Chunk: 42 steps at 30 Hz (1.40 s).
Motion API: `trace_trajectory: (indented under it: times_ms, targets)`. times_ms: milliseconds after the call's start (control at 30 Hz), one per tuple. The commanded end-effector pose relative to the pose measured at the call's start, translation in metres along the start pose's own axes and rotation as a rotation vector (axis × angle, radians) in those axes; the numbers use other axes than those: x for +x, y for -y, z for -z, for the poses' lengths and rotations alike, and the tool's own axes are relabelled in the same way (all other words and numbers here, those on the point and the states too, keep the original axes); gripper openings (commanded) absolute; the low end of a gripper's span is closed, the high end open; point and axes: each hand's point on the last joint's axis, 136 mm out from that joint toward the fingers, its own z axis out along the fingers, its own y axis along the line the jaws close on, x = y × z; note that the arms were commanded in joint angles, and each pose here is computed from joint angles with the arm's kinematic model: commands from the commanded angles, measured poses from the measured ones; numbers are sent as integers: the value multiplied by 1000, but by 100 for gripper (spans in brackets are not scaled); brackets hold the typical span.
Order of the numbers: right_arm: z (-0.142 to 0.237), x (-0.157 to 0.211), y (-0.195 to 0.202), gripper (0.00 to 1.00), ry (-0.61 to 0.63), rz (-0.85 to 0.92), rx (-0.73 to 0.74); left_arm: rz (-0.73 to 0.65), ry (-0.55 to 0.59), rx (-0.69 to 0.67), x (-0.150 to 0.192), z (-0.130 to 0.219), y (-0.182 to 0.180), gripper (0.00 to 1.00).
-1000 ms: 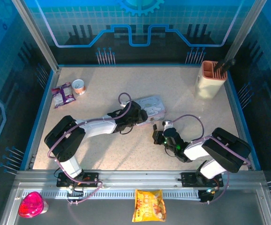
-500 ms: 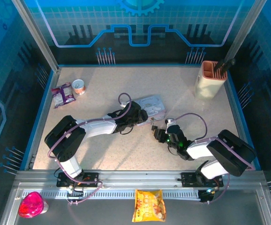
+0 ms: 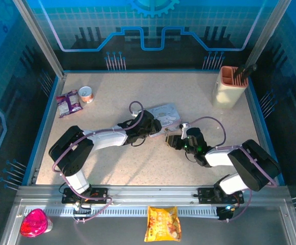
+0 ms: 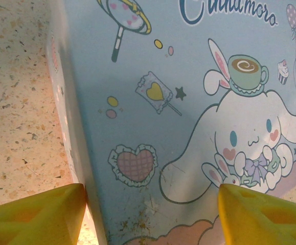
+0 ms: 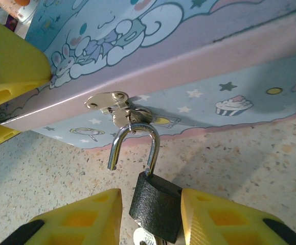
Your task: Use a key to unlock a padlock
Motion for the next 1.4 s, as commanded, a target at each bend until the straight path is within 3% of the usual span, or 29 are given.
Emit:
trace_trajectory:
  times_ms: [0,333,700,1367]
  targets:
    - [-6,1,-4,36,-35,18,-45,-29,-107,-97,34,-8,-30,68]
    - [-23,11,0,38,-79,6,-50,-25,-113,-92,35,-9,-29,68]
    - [-21,12,18,52,-98,19,68,-21,-111,-88,34,-9,-29,68]
    - [-37,24,10,31,-143,-57,16,-13,-113,-83,35,-10,-29,68]
